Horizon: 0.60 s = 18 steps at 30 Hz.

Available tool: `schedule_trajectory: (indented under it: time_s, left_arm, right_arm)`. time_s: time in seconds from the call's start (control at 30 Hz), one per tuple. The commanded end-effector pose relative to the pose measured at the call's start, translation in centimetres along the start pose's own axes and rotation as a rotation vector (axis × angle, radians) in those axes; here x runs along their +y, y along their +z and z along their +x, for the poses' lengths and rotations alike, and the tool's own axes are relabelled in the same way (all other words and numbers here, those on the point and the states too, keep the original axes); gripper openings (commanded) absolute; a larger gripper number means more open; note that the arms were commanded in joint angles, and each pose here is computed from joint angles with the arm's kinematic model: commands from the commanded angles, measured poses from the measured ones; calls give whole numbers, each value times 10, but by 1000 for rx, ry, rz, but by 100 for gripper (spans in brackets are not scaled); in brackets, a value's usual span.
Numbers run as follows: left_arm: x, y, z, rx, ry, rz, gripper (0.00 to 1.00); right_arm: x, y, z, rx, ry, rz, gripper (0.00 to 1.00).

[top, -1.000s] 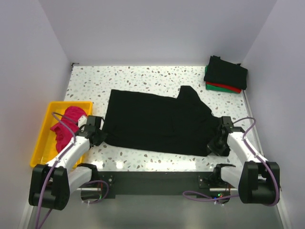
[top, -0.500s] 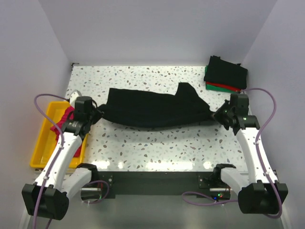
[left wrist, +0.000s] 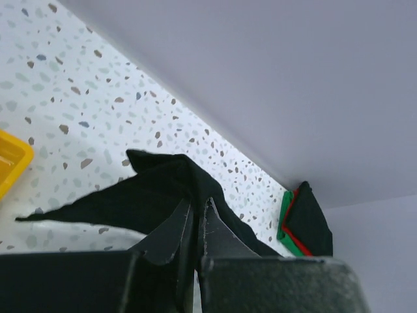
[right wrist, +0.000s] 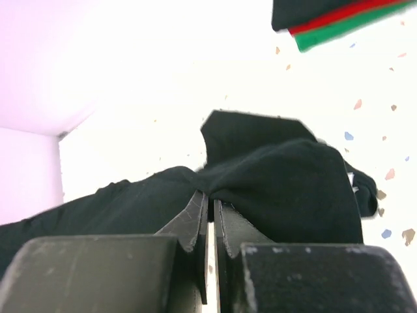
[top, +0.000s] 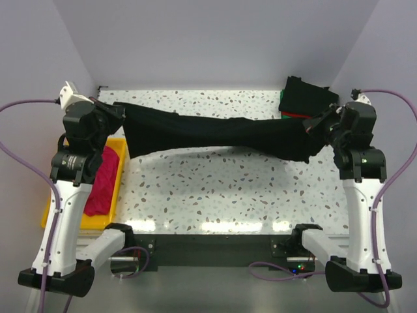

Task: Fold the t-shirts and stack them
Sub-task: Fold the tshirt

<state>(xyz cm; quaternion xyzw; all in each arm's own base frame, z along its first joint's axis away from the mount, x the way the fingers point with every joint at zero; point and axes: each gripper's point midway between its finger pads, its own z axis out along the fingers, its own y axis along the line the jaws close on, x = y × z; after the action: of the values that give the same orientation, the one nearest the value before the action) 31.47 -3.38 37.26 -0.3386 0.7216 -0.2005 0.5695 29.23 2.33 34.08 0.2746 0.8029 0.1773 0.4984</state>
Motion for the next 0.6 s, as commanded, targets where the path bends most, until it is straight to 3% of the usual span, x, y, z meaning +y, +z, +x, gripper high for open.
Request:
schedule_trajectory:
  time_s: [0.0, 0.23, 0.37, 0.53, 0.57]
  left_arm:
    - [-22, -20, -35, -80, 19, 49, 0]
    - [-43, 13, -43, -99, 35, 74, 0]
    - [-48, 70, -37, -94, 51, 57, 0]
    - [-83, 135, -58, -129, 38, 135, 0]
    - [-76, 168, -48, -92, 45, 104, 0]
  right_arm:
    - [20, -24, -30, -86, -22, -53, 0]
    - [68, 14, -58, -88, -43, -214, 0]
    - [95, 57, -90, -167, -48, -299, 0]
    - [136, 120, -129, -228, -43, -428, 0]
    - [149, 123, -141, -252, -47, -471, 0]
